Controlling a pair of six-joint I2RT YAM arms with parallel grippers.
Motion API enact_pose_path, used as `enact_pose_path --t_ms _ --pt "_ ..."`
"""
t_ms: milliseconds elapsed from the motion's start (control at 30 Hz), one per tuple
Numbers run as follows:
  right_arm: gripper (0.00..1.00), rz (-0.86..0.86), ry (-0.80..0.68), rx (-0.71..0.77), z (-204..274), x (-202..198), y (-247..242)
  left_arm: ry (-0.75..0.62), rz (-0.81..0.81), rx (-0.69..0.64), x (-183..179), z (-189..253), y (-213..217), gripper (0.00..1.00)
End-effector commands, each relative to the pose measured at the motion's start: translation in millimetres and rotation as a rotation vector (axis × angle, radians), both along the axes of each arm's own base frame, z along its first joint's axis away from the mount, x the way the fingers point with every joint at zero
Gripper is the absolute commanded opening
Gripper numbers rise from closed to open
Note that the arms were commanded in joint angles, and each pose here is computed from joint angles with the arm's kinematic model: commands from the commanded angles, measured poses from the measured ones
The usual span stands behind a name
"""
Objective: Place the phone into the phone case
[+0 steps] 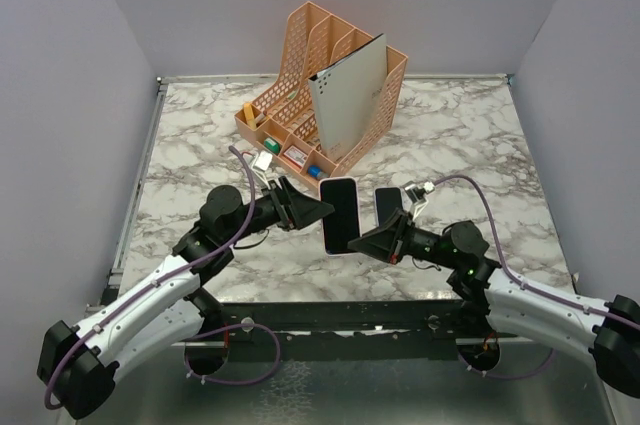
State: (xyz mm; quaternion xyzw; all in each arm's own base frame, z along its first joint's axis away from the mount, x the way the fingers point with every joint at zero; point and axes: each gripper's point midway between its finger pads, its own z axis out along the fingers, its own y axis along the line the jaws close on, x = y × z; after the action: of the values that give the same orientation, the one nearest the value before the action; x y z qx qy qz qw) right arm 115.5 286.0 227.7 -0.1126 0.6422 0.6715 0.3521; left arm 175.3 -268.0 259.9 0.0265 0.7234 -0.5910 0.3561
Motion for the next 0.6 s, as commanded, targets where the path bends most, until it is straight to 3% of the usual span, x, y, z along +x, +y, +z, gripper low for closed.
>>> enact_pose_path --t_ms 0,467,567 --pt "0.0 -0.033 -0.1 0.138 51 7 0 -0.002 -0.065 -0.083 -9 11 -7 0.75" --pt "0.0 -0.099 -0.063 0.143 43 23 2 0.066 -0.134 -0.137 -21 -7 -12 0.64" --pt "0.0 -0.097 -0.06 0.135 43 25 4 0.058 -0.134 -0.15 -22 -5 -11 0.56"
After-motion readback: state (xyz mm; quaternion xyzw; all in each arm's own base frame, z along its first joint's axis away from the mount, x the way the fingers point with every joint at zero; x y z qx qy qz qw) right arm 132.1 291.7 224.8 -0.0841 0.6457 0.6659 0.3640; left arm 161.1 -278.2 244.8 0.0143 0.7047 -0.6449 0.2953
